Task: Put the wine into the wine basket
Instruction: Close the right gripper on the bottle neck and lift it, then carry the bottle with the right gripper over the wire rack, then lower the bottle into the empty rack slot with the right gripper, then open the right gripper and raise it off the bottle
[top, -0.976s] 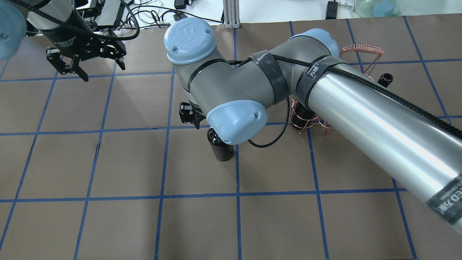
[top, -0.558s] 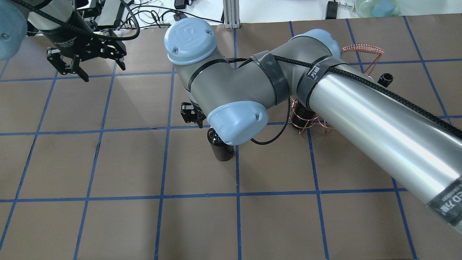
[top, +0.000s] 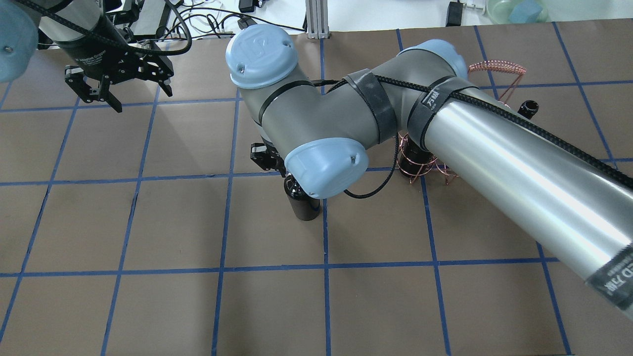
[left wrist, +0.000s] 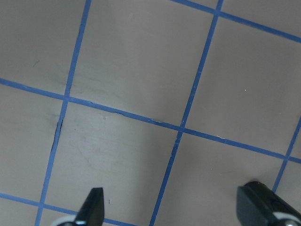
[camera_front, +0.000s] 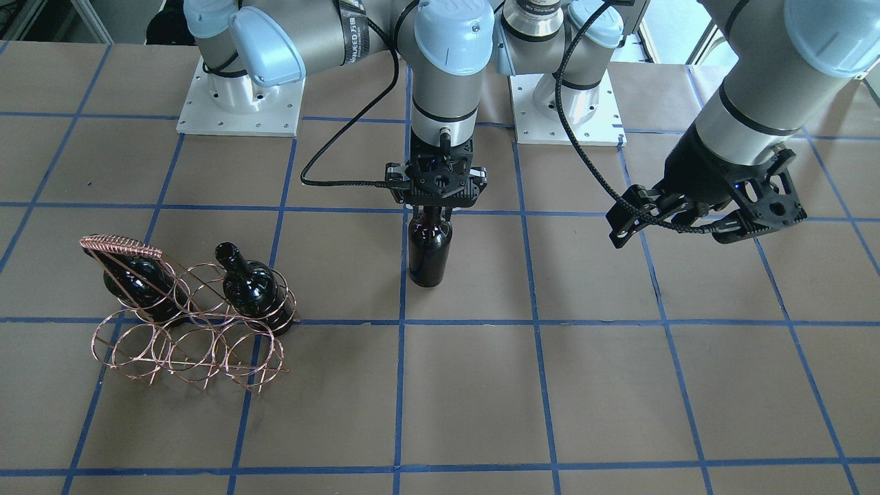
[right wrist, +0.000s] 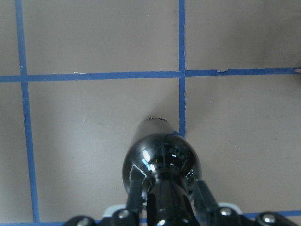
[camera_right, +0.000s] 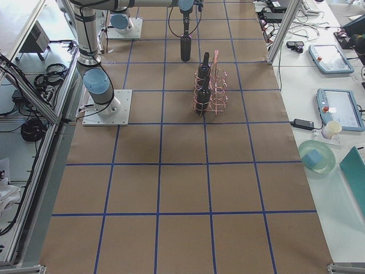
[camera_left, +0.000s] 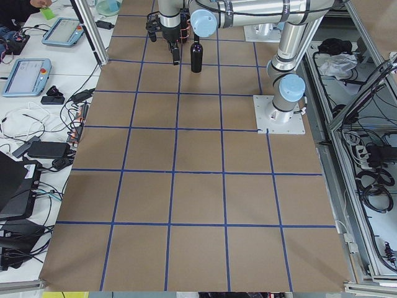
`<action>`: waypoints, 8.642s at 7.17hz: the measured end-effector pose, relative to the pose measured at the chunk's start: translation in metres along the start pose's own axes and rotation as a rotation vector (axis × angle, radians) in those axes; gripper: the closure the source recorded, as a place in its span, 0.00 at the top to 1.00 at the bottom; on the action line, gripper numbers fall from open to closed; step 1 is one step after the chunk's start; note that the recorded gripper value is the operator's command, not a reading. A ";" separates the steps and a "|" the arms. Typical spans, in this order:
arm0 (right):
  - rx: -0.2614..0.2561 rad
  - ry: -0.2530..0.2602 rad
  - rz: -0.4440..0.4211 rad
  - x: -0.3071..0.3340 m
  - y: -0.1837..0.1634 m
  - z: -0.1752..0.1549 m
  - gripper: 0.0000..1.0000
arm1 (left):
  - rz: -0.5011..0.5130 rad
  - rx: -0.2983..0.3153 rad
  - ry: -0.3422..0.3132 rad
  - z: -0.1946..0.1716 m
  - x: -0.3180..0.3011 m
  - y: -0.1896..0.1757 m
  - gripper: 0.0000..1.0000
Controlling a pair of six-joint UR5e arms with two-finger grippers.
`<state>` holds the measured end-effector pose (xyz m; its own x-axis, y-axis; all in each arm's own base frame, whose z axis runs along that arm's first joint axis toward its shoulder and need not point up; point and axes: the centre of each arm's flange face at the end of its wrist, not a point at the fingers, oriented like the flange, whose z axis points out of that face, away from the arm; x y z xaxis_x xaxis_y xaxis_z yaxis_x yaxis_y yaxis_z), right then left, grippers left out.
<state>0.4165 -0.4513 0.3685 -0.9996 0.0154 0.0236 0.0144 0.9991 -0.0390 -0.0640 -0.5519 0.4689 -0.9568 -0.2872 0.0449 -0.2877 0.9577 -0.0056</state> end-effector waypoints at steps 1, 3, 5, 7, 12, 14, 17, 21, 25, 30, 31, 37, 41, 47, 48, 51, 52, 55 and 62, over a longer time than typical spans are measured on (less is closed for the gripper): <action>-0.002 -0.003 0.002 0.001 0.000 -0.001 0.00 | 0.004 0.000 0.000 0.000 0.001 0.001 1.00; 0.006 -0.010 0.014 0.007 -0.002 -0.013 0.00 | 0.012 0.004 -0.003 -0.002 0.002 0.003 1.00; 0.007 -0.008 0.067 0.052 -0.001 -0.063 0.00 | 0.015 0.003 -0.003 -0.002 0.003 0.003 1.00; -0.007 0.005 0.082 0.148 -0.001 -0.124 0.00 | 0.027 0.009 -0.006 -0.005 0.008 0.008 1.00; -0.048 0.017 -0.026 0.314 -0.002 -0.171 0.00 | 0.155 0.013 -0.071 -0.010 0.058 0.065 1.00; -0.023 0.009 -0.050 0.325 -0.009 -0.172 0.00 | 0.163 0.007 -0.084 -0.005 0.057 0.071 1.00; 0.057 0.008 -0.049 0.334 -0.034 -0.172 0.00 | 0.160 0.039 -0.067 -0.010 0.057 0.069 1.00; 0.072 0.025 -0.067 0.338 -0.073 -0.147 0.00 | 0.150 0.068 -0.049 -0.020 0.060 0.073 1.00; 0.050 0.019 -0.069 0.338 -0.089 -0.127 0.00 | 0.156 0.072 -0.025 -0.024 0.062 0.077 1.00; 0.028 0.017 -0.072 0.339 -0.096 -0.110 0.00 | 0.163 0.071 -0.030 -0.025 0.062 0.078 1.00; 0.024 0.018 -0.076 0.339 -0.096 -0.107 0.00 | 0.164 0.071 -0.030 -0.025 0.062 0.078 1.00; -0.025 0.011 -0.092 0.339 -0.101 -0.079 0.00 | 0.166 0.072 -0.039 -0.025 0.061 0.077 1.00; -0.047 0.008 -0.132 0.339 -0.105 -0.049 0.00 | 0.167 0.071 -0.039 -0.024 0.061 0.078 1.00; -0.071 0.007 -0.133 0.339 -0.114 -0.029 0.81 | 0.167 0.072 -0.038 -0.024 0.061 0.078 1.00; -0.069 0.004 -0.127 0.339 -0.114 -0.028 0.90 | 0.168 0.072 -0.038 -0.024 0.061 0.078 1.00; -0.039 0.009 -0.118 0.339 -0.118 -0.033 0.99 | 0.167 0.072 -0.038 -0.024 0.061 0.078 1.00; -0.015 0.015 -0.117 0.340 -0.119 -0.040 1.00 | 0.167 0.072 -0.038 -0.024 0.061 0.078 1.00; -0.009 0.016 -0.095 0.333 -0.107 -0.084 1.00 | 0.167 0.074 -0.038 -0.025 0.061 0.077 1.00; -0.063 -0.017 -0.168 0.280 -0.030 -0.149 1.00 | 0.281 0.079 -0.026 -0.029 0.062 0.080 1.00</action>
<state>0.1399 -0.4713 0.5247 -0.9884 -0.1518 0.0079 -0.1516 0.9881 0.0265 -0.1448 -0.4927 0.5004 -0.9999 -0.0120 0.0051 -0.0124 0.9957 -0.0923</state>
